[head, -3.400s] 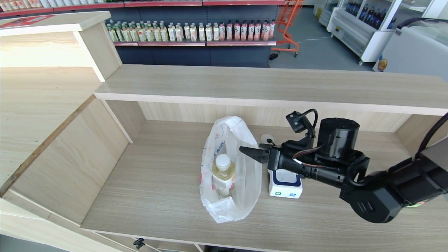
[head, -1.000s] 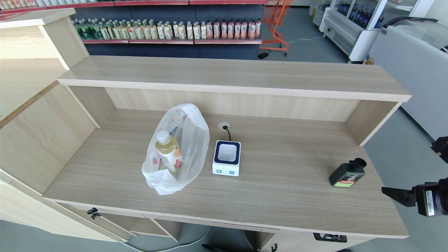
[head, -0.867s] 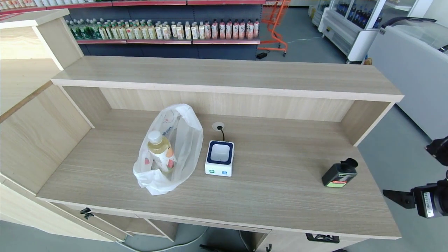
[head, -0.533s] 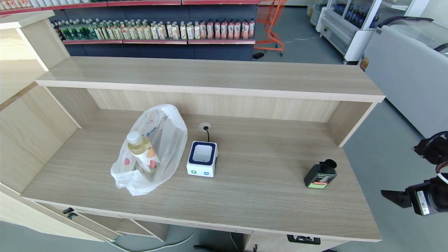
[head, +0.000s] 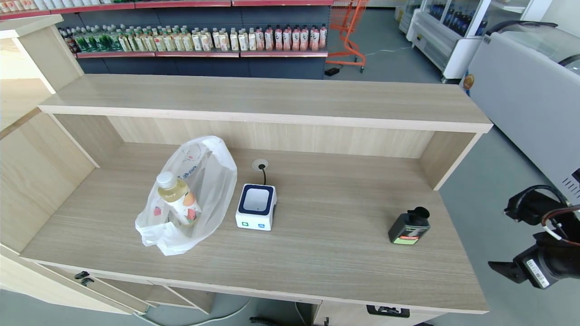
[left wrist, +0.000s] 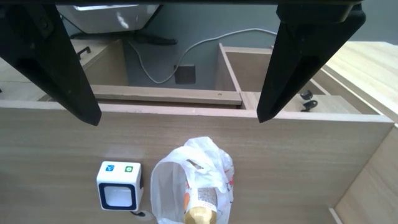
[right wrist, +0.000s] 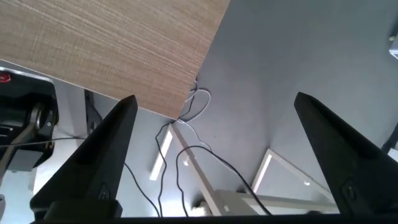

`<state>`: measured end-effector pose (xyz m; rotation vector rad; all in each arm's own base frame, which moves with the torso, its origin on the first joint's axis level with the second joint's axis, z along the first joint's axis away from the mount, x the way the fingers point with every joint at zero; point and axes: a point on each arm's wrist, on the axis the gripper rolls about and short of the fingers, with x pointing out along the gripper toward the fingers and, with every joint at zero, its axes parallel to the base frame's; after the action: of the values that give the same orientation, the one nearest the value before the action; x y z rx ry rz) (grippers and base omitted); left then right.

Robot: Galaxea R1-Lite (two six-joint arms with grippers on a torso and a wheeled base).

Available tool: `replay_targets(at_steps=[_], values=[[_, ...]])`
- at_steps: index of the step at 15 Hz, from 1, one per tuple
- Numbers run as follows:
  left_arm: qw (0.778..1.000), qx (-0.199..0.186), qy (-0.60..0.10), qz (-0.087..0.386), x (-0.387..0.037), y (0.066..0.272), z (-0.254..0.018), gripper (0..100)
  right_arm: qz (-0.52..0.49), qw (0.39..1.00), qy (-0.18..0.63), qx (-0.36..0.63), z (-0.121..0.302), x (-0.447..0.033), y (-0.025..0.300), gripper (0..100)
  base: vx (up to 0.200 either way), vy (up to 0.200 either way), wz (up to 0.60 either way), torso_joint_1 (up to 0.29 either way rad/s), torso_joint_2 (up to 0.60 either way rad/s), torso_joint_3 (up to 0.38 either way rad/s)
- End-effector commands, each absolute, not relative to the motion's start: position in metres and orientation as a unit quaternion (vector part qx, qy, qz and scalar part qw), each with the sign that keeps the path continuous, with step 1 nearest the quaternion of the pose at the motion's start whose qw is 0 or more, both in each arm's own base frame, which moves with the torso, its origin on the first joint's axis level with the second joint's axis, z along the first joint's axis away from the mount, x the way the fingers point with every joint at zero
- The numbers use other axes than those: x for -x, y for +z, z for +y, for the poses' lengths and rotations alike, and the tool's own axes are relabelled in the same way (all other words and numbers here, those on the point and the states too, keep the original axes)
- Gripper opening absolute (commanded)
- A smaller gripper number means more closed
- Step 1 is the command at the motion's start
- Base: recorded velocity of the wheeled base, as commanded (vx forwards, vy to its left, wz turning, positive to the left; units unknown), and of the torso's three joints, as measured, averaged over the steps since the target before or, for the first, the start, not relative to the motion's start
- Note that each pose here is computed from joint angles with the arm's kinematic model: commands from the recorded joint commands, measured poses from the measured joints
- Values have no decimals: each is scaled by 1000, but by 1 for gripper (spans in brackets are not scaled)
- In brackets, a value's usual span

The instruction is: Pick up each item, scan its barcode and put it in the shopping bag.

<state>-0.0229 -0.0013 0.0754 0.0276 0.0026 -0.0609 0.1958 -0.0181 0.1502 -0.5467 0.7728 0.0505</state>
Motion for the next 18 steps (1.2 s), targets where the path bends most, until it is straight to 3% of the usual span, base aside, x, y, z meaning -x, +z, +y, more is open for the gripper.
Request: replay_targets(at_steps=[1,6,9,18], values=[[999,-14,-30,2,23,75,-1,100,396,876,45,271,-15,-208,137,100,0,0,0,0,0,0],[999,-14,-31,2,23,75,-1,100,370,870,71,318,-12,-246,106,100,0,0,0,0,0,0],[999,-14,-31,2,23,75,-1,100,342,877,145,304,0,-263,94,100,0,0,0,0,0,0],[999,-14,-31,2,23,75,-1,100,290,875,206,328,44,-311,85,100,0,0,0,0,0,0]])
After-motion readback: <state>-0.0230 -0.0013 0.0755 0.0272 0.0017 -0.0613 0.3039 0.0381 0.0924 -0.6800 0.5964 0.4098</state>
